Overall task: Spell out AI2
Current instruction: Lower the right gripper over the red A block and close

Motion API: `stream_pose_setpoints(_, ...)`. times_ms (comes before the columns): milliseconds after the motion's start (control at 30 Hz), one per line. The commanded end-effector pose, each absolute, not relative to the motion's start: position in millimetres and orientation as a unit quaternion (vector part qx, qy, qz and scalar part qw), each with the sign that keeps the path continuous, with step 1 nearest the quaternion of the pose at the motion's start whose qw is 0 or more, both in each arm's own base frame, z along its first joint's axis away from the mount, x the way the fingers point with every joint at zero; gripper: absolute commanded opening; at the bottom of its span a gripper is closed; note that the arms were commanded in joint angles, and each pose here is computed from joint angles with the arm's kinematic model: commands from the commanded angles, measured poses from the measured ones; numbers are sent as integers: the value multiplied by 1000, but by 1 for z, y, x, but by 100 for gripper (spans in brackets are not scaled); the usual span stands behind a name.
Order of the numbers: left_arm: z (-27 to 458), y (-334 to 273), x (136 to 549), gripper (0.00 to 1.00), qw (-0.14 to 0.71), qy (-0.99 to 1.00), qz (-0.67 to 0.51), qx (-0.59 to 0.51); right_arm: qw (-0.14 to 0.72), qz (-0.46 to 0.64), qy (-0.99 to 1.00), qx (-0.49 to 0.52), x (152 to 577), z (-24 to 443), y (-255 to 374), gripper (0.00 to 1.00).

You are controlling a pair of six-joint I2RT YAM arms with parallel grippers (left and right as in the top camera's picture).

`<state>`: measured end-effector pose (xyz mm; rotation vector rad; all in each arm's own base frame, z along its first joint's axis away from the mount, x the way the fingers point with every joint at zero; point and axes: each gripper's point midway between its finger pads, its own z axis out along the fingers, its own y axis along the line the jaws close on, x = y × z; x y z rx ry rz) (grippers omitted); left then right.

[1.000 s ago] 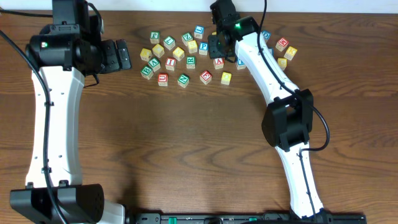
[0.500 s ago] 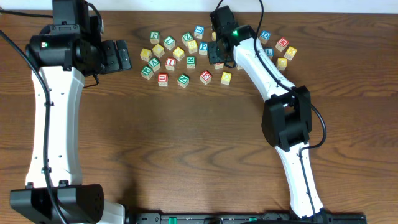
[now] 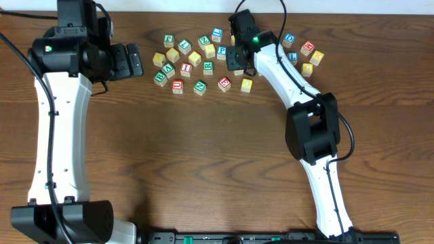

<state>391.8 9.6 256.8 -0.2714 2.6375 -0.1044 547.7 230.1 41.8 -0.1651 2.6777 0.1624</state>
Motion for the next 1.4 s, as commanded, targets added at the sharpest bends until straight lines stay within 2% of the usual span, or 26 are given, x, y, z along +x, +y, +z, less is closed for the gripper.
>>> stream_pose_setpoints(0, 263, 13, 394, 99, 249, 962, -35, -105, 218, 48, 972, -76, 542, 27, 232, 47)
stream_pose_setpoints(233, 263, 13, 394, 99, 250, 962, -34, -105, 224, 50, 970, -79, 544, 19, 233, 46)
stream_pose_setpoints(467, 263, 13, 394, 100, 250, 962, -34, -105, 228, 51, 969, -79, 546, 20, 234, 33)
stream_pose_setpoints(833, 263, 13, 394, 100, 250, 962, -34, -105, 225, 38, 971, -76, 545, 19, 229, 26)
stream_pose_setpoints(967, 263, 13, 394, 99, 250, 962, -34, -105, 222, 36, 971, -76, 543, 18, 228, 26)
stream_pose_setpoints(1200, 263, 13, 394, 99, 250, 962, -34, -105, 221, 43, 973, -52, 542, 18, 232, 35)
stream_pose_setpoints(1367, 263, 13, 394, 100, 250, 962, -34, -105, 228, 27, 972, -51, 543, 19, 229, 33)
